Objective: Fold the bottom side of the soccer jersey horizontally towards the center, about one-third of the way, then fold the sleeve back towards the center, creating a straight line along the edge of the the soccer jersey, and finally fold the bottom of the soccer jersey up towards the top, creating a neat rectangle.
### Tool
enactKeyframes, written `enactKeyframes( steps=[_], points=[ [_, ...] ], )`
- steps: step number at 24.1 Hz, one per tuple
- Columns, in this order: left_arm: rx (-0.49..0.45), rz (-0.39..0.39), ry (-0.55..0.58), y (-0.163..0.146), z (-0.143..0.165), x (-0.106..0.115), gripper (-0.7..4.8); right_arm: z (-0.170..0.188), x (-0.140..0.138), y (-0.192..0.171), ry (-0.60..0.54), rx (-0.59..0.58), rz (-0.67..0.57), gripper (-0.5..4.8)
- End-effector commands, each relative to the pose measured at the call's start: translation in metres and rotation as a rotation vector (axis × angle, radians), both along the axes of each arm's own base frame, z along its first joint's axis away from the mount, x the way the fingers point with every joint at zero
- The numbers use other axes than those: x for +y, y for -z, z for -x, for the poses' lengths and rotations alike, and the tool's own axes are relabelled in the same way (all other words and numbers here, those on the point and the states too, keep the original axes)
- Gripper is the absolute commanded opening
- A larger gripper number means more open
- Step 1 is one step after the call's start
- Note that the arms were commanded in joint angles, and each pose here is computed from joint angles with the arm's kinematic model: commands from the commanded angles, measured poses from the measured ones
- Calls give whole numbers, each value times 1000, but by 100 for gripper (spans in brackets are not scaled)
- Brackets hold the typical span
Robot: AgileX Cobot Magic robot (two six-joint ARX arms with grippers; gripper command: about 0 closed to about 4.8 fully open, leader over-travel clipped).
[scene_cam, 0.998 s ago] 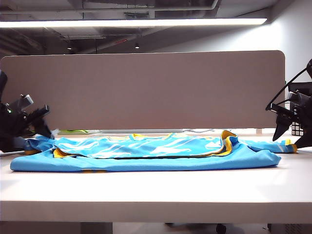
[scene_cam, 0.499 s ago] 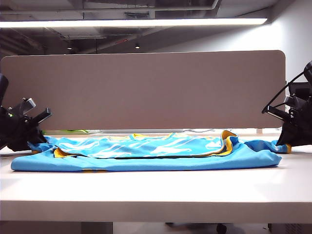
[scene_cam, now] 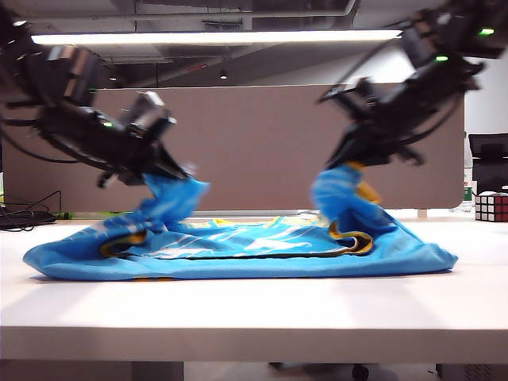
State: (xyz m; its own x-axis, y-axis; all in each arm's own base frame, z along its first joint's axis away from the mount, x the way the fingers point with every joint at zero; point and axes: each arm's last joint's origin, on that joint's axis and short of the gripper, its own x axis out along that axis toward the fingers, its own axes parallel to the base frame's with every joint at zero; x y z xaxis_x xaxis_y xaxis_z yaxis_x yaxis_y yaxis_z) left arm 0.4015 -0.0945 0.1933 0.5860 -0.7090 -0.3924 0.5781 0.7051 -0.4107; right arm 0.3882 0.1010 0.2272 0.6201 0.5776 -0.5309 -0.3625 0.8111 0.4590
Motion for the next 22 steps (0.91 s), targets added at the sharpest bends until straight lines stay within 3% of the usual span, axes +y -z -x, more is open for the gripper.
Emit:
enactKeyframes(
  steps=[1, 2, 3, 5, 7, 10, 12, 15, 17, 22],
  points=[
    [117, -192, 136, 21, 22, -28, -5, 23, 40, 20, -160, 103, 181, -1],
    [144, -315, 134, 27, 29, -33, 35, 31, 49, 28, -204, 131, 267, 24],
    [153, -359, 125, 29, 31, -34, 111, 34, 52, 30, -214, 145, 298, 92],
    [177, -409, 106, 31, 34, -32, 330, 35, 52, 30, -212, 156, 296, 220],
    [186, -429, 73, 28, 34, -25, 453, 34, 48, 25, -183, 157, 268, 304],
    [189, -425, 38, 14, 36, -11, 464, 34, 38, 11, -147, 126, 251, 319],
    [144, -402, -23, -16, 41, 11, 463, 37, 22, -13, -97, 73, 229, 317],
    [154, -397, -79, -35, 49, 33, 463, 42, 7, -28, -48, 75, 212, 315],
    [190, -408, -109, -40, 55, 44, 463, 46, 0, -32, -33, 102, 210, 315],
    [390, -397, -192, -34, 68, 82, 463, 54, -15, -29, -7, 213, 233, 316]
  ],
)
